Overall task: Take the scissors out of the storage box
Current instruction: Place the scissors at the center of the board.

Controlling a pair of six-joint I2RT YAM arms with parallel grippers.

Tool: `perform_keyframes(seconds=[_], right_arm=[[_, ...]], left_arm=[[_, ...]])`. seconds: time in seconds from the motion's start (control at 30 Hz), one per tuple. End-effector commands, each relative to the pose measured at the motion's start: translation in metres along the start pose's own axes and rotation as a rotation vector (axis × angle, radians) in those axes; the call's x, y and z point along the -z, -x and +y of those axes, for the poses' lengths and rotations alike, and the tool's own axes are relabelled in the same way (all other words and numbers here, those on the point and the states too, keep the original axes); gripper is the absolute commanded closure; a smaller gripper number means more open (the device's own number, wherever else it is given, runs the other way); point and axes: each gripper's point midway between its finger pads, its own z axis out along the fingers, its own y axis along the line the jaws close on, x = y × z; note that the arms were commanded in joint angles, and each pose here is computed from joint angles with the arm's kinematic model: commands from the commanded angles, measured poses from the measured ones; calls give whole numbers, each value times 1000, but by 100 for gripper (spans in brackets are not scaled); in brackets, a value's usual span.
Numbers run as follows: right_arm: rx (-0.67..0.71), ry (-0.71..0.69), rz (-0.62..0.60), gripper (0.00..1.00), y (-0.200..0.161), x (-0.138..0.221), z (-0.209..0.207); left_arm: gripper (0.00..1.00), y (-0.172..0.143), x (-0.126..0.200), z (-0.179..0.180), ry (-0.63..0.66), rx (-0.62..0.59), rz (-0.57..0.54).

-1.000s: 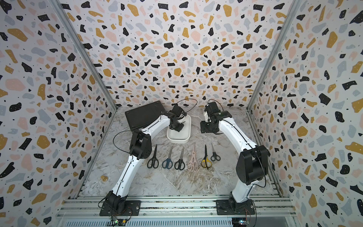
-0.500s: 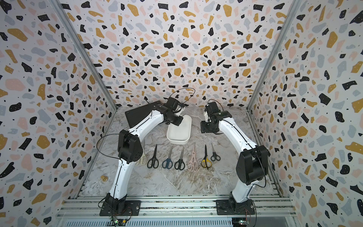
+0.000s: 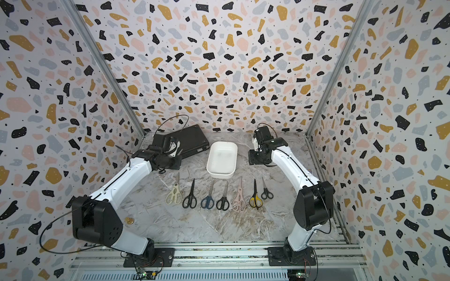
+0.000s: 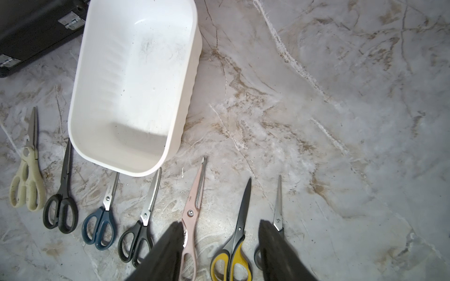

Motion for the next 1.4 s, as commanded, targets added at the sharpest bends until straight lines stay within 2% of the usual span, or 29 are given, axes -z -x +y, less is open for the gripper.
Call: perform_keyframes(seconds=[0.0,0.17,0.47,0.7,0.97,1.03,1.13,1.23,1.37], right_arm=[[30,36,-26,45,0,11,17],[49,73,-15,45,-3,7,33],[51,85,-23,45,-8,9,38],[46,92,-24,45,-7,5,41],[45,97,-22,45,-8,6,42],[48,99,-27,45,-7,7,42],[44,99,-28,45,-6,7,43],[42,101,-33,45,-5,8,43],[48,84,-40,45,-2,9,41]], left_arm=[[100,-31,-4,30,56,9,40],[100,-76,-30,62,123,97,145],[100,-119,-56,62,113,145,304],[100,-134,-69,70,157,150,377],[100,-137,-70,74,181,161,398],[89,-138,-71,74,182,163,410],[79,-137,-71,71,164,159,414],[65,-127,-65,70,155,160,374],[62,-108,-51,70,156,166,293]])
